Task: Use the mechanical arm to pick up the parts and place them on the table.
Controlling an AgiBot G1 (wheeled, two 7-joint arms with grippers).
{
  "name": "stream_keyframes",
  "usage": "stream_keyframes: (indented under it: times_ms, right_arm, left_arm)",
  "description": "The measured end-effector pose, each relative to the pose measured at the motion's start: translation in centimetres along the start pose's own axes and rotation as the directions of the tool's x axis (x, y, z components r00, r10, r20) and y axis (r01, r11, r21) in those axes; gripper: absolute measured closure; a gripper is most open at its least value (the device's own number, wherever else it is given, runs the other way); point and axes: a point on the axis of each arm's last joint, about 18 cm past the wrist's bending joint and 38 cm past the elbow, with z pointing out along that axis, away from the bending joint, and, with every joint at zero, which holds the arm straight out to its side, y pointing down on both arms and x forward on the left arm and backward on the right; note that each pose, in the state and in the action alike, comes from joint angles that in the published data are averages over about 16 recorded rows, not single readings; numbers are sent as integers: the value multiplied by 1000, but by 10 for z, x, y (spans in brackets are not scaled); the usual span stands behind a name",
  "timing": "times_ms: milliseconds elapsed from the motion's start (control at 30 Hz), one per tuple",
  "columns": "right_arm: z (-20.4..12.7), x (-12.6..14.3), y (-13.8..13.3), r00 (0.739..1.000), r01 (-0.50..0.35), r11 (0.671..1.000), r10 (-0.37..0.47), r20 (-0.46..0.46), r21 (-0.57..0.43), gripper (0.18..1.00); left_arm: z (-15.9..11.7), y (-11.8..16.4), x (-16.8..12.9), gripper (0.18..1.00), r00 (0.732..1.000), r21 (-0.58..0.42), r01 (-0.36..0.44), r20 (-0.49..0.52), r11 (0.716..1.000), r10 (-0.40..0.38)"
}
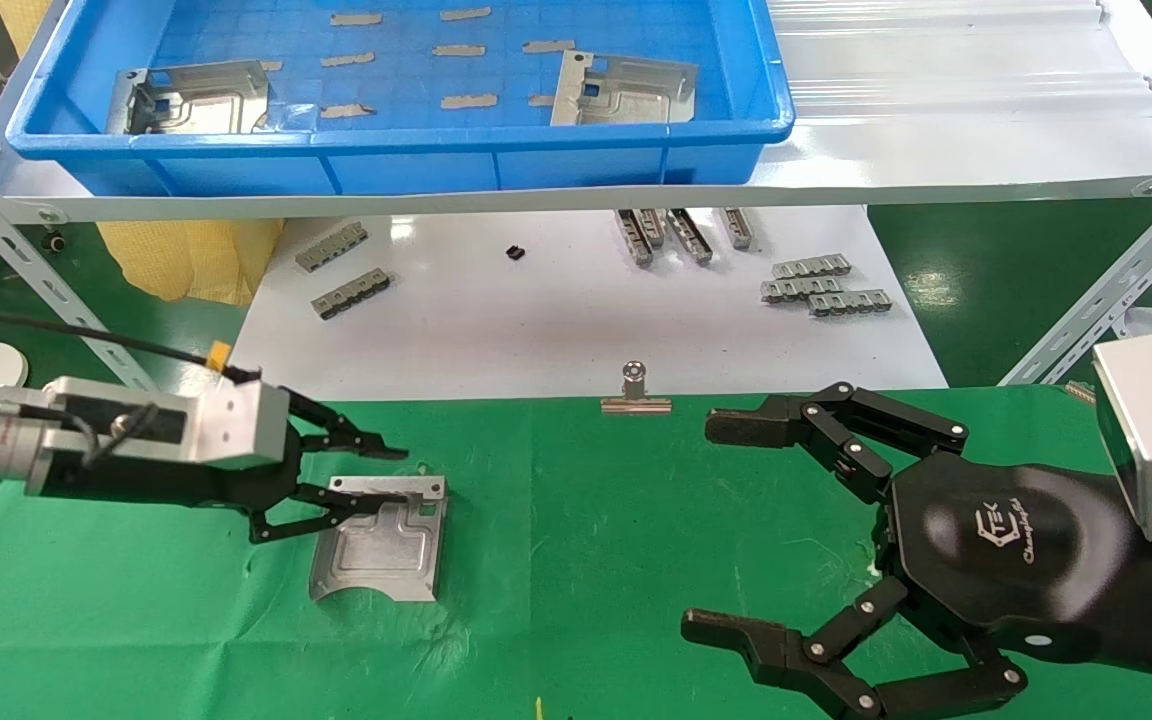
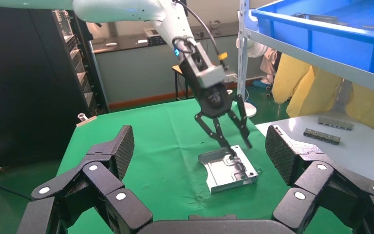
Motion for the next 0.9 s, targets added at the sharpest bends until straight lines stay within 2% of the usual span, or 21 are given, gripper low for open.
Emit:
stream_keyframes:
  times_ms: [233,367,633,900]
  right_arm:
    - [0,0,0,1000,0,1000,0,0,0,179]
    - [0,0,0,1000,0,1000,0,0,0,179]
    - [0,0,0,1000,0,1000,0,0,0,179]
    - [0,0,0,1000,0,1000,0,0,0,179]
  left_arm:
    - [-5,0,3,718,991,72,126,32,989,-129]
    - [-6,2,4,640,984,92,167,43,982,-171]
    - [-5,1,5,445,983,111,171,48,979,-177]
    - [-5,-3,9,300,979,166,183,55,969,-194]
